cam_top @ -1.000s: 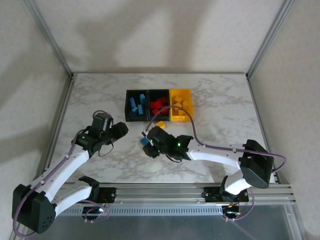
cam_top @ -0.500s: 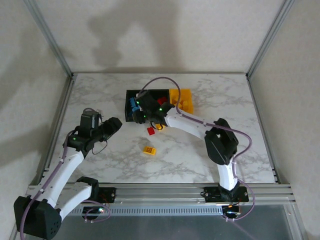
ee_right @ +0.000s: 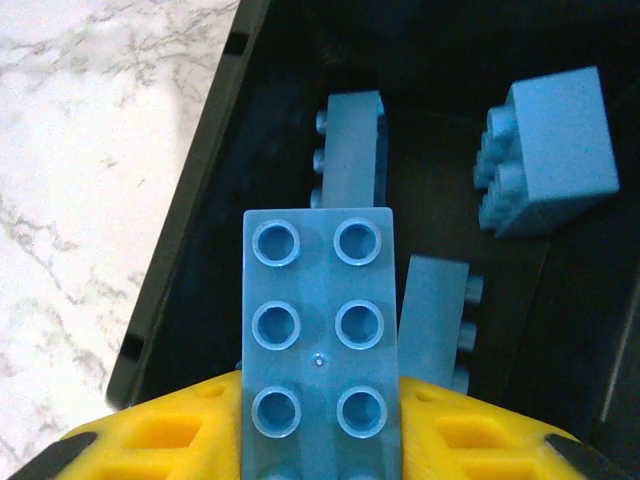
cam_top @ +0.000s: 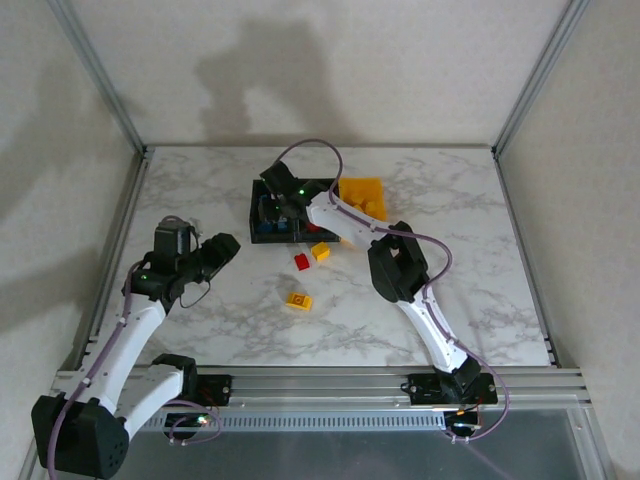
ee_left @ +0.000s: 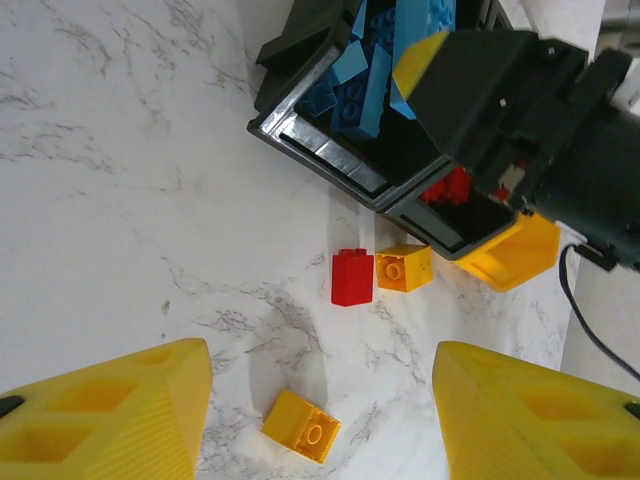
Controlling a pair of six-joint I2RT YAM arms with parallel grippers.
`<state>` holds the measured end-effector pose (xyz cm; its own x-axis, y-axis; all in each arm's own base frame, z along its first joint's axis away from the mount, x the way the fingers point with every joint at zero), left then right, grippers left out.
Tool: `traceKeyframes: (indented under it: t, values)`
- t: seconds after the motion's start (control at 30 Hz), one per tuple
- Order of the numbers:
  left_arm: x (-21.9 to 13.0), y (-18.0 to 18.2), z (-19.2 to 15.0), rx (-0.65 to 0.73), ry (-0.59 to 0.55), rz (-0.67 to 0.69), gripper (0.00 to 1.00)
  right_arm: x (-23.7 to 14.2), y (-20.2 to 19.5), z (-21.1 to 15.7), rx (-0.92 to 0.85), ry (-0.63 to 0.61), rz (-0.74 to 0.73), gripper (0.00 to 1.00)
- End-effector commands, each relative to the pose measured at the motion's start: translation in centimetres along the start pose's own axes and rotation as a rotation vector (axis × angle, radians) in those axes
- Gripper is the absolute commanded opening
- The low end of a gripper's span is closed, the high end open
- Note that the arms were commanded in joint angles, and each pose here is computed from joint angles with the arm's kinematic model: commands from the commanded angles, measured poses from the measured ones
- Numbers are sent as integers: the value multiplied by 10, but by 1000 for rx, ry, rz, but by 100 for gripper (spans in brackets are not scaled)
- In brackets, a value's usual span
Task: Sort the legos into containers by color
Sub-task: Place the lego in the container.
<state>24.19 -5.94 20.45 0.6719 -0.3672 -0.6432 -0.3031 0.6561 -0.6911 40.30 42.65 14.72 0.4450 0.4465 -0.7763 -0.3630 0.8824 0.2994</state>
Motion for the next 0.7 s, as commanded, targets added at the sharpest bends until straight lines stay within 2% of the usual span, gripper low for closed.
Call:
traceKeyframes:
  t: [0.0, 0.1, 0.3, 0.5, 0.67]
  values:
    - [-3, -2, -1, 18, 13, -28, 60, -1, -2, 6, 28, 19, 5, 41]
    - [-2, -1, -2, 12, 20, -29, 60, -4, 2, 10, 32, 6, 19, 48]
    - [0, 1, -5, 11, 35, -25, 60, -22, 6, 20, 19, -37, 27, 50]
    - [0, 2, -12, 45, 64, -18, 61, -78, 8, 21, 0, -126, 58, 51]
    - [0, 5, -20, 88, 92, 0, 64, -117, -3, -5, 9, -143, 53, 58]
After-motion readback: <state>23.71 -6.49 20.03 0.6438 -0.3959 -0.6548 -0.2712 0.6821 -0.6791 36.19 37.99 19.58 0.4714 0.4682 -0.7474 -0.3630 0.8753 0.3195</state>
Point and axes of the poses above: each hand's point on the last joint's axis, 136 mm out from that joint toward the fingers, its own x axis out along the fingers, its own y axis along the line the jaws close on, z = x × y, the point moved 6 cm from there along -x, back along the fingers, and after that the axes turned 1 degree about x, right-handed, at the moved point
